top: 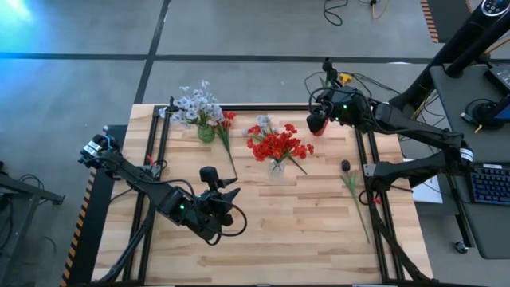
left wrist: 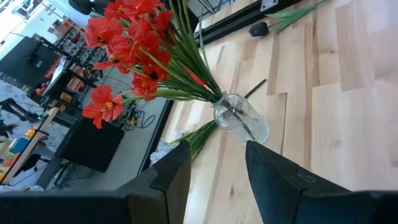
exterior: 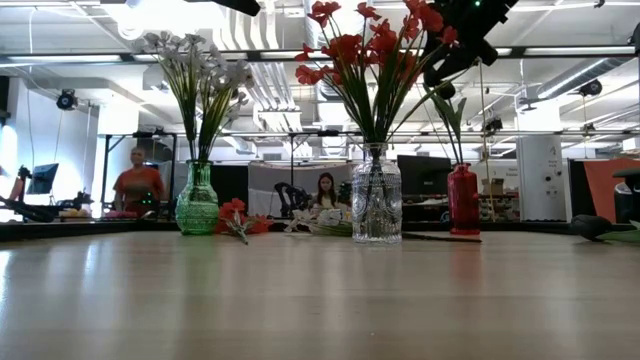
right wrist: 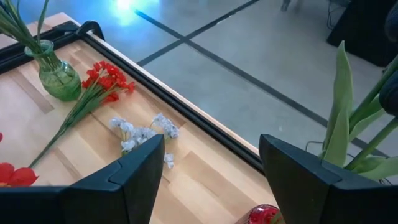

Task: Sort flowers into vase by color
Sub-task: Put the left black flower into the red vase

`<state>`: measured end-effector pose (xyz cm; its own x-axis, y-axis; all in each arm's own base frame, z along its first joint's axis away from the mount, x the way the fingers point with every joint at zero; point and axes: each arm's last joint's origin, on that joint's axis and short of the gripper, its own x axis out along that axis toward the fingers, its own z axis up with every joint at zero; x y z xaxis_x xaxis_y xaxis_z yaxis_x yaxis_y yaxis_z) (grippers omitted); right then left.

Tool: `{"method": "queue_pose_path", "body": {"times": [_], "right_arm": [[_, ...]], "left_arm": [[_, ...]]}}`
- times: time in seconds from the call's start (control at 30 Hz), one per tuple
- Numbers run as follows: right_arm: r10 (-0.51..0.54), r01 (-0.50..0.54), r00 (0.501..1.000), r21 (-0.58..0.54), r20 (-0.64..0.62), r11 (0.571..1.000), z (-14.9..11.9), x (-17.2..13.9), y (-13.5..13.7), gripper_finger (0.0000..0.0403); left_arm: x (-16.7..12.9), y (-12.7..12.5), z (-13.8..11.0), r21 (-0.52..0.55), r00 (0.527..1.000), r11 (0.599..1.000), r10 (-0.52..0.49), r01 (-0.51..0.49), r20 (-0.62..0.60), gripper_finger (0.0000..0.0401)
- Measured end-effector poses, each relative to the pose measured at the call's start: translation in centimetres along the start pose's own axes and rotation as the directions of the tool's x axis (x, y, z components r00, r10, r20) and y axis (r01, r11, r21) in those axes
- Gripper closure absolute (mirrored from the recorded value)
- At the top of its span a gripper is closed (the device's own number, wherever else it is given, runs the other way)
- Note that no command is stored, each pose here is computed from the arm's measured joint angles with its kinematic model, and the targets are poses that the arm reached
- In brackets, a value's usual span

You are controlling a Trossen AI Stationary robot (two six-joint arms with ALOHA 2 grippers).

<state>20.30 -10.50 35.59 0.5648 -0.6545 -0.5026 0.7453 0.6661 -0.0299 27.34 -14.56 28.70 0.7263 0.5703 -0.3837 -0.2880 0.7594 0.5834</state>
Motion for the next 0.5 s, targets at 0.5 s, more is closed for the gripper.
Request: {"method": "queue_pose_path", "body": {"times": [0.5], "right_arm": [[0.005,-0.004,1.000,-0.008,0.027,1.000,0.28,0.00,0.05,0.0148]], "left_arm": [[0.00,0.00,0.00,-0.007,1.000,1.000,0.001,-0.001,0.000,0.0265]]}}
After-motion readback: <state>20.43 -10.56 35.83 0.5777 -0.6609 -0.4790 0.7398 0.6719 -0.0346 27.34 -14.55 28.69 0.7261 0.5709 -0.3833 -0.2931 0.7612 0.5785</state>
